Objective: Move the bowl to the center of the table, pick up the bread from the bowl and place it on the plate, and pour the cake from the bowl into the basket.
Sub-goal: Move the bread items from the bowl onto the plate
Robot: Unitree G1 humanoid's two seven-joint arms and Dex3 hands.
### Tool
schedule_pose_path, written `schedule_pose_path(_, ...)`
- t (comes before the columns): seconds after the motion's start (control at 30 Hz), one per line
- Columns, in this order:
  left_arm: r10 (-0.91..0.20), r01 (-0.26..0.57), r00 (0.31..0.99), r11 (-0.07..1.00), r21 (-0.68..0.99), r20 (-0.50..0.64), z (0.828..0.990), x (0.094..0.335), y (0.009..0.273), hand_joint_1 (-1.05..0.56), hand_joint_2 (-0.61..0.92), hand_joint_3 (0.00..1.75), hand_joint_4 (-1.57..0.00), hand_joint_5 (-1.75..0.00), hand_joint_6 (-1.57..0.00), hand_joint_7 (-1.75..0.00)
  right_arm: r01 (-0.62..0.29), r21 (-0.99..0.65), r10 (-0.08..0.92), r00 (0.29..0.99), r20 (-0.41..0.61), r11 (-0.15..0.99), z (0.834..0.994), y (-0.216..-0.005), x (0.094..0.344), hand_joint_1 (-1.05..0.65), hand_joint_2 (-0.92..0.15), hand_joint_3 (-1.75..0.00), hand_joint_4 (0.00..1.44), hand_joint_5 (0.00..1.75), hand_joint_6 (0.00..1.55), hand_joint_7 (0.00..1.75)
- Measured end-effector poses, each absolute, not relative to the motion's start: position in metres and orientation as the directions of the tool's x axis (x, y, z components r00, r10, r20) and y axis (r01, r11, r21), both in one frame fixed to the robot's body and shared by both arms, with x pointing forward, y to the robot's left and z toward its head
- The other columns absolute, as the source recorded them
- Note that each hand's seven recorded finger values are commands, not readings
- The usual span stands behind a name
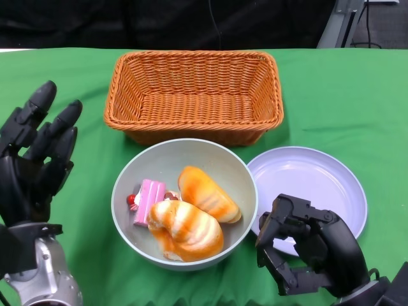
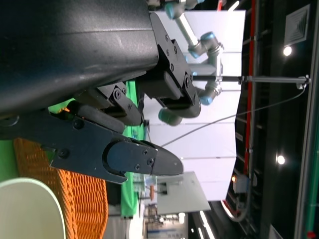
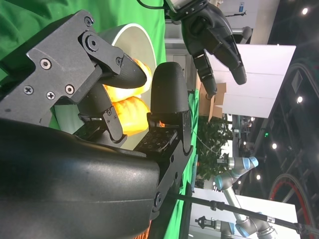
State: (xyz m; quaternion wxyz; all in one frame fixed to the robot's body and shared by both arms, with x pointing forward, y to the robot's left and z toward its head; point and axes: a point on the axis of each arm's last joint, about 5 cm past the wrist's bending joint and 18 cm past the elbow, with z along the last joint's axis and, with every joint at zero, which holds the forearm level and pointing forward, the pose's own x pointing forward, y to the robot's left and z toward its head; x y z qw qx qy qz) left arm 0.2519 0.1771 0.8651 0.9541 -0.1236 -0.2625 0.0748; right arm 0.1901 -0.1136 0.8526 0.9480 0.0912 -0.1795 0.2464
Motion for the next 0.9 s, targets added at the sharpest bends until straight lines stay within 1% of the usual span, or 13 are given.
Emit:
schedule_pose_path(0.03, 0.206, -0.086, 0.856, 0.961, -0.263, 0.474, 0.864, 0.252, 0.176, -0.13, 0.92, 0.27, -1.15, -0.3, -1.15, -0.17, -0.496, 0.087, 0.43, 0.816, 0.386, 0.864, 0.853, -0.114, 0.19, -0.08, -0.41, -1.21, 0.78, 1.68, 0.7, 1.37)
schedule_pose_path(0.1, 0.195, -0.096, 0.874, 0.967, -0.235, 0.445, 0.861, 0.253, 0.176, -0.1, 0.92, 0.3, -1.1, -0.61, -1.24, -0.21, -0.488, 0.09, 0.421, 0.821, 0.385, 0.868, 0.853, -0.116, 0.19, -0.08, -0.41, -1.21, 0.78, 1.67, 0.69, 1.36)
schedule_pose_path(0.13, 0.189, -0.1, 0.881, 0.97, -0.221, 0.433, 0.86, 0.253, 0.177, -0.1, 0.92, 0.31, -1.03, -0.84, -1.23, -0.27, -0.483, 0.091, 0.417, 0.824, 0.384, 0.871, 0.853, -0.116, 0.191, -0.08, -0.41, -1.21, 0.78, 1.66, 0.69, 1.35)
schedule_pose_path(0.17, 0.181, -0.102, 0.889, 0.974, -0.203, 0.421, 0.859, 0.253, 0.178, -0.09, 0.91, 0.34, -0.99, -0.96, -1.19, -0.36, -0.478, 0.089, 0.412, 0.825, 0.387, 0.874, 0.854, -0.117, 0.191, -0.09, -0.41, -1.21, 0.77, 1.65, 0.68, 1.34)
schedule_pose_path(0.23, 0.16, -0.103, 0.905, 0.981, -0.162, 0.395, 0.856, 0.252, 0.179, -0.13, 0.89, 0.36, -0.95, -1.15, -1.09, -0.57, -0.467, 0.083, 0.402, 0.828, 0.392, 0.881, 0.856, -0.119, 0.191, -0.12, -0.39, -1.2, 0.76, 1.62, 0.66, 1.3)
schedule_pose_path(0.3, 0.143, -0.103, 0.918, 0.987, -0.124, 0.369, 0.853, 0.251, 0.18, -0.17, 0.88, 0.37, -0.92, -1.26, -1.02, -0.74, -0.457, 0.063, 0.394, 0.823, 0.41, 0.887, 0.861, -0.12, 0.193, -0.16, -0.38, -1.19, 0.74, 1.58, 0.66, 1.25)
schedule_pose_path(0.33, 0.136, -0.101, 0.923, 0.988, -0.112, 0.36, 0.852, 0.251, 0.181, -0.19, 0.87, 0.4, -0.9, -1.32, -0.98, -0.85, -0.452, 0.046, 0.394, 0.818, 0.419, 0.891, 0.865, -0.121, 0.193, -0.19, -0.4, -1.14, 0.73, 1.54, 0.66, 1.2)
schedule_pose_path(0.47, 0.131, -0.1, 0.931, 0.989, -0.106, 0.342, 0.85, 0.25, 0.181, -0.2, 0.81, 0.52, -0.85, -1.45, -0.91, -1.01, -0.425, -0.024, 0.391, 0.809, 0.439, 0.905, 0.879, -0.127, 0.194, -0.24, -0.49, -0.91, 0.69, 1.47, 0.65, 1.08)
schedule_pose_path(0.6, 0.125, -0.095, 0.934, 0.99, -0.105, 0.335, 0.85, 0.25, 0.18, -0.21, 0.72, 0.68, -0.83, -1.5, -0.87, -1.11, -0.406, -0.053, 0.39, 0.82, 0.42, 0.912, 0.892, -0.131, 0.188, -0.28, -0.69, -0.47, 0.58, 1.34, 0.6, 0.9)
schedule_pose_path(0.7, 0.109, -0.083, 0.936, 0.992, -0.091, 0.336, 0.85, 0.251, 0.179, -0.21, 0.7, 0.72, -0.83, -1.52, -0.86, -1.15, -0.388, -0.11, 0.397, 0.819, 0.413, 0.915, 0.906, -0.134, 0.185, -0.28, -0.78, -0.28, 0.53, 1.25, 0.56, 0.84)
schedule_pose_path(0.73, 0.106, -0.081, 0.936, 0.993, -0.088, 0.336, 0.851, 0.251, 0.178, -0.22, 0.7, 0.73, -0.83, -1.53, -0.86, -1.15, -0.38, -0.131, 0.399, 0.82, 0.41, 0.916, 0.911, -0.134, 0.185, -0.29, -0.82, -0.19, 0.54, 1.15, 0.56, 0.79)
schedule_pose_path(0.8, 0.107, -0.083, 0.936, 0.993, -0.086, 0.335, 0.851, 0.252, 0.177, -0.22, 0.7, 0.74, -0.82, -1.53, -0.85, -1.16, -0.366, -0.179, 0.407, 0.819, 0.404, 0.913, 0.921, -0.135, 0.184, -0.31, -0.85, -0.11, 0.55, 1.07, 0.56, 0.75)
schedule_pose_path(0.9, 0.111, -0.086, 0.937, 0.992, -0.087, 0.332, 0.85, 0.252, 0.177, -0.23, 0.7, 0.75, -0.82, -1.54, -0.85, -1.16, -0.333, -0.262, 0.414, 0.829, 0.377, 0.906, 0.932, -0.134, 0.183, -0.41, -0.89, -0.02, 0.6, 0.91, 0.58, 0.62)
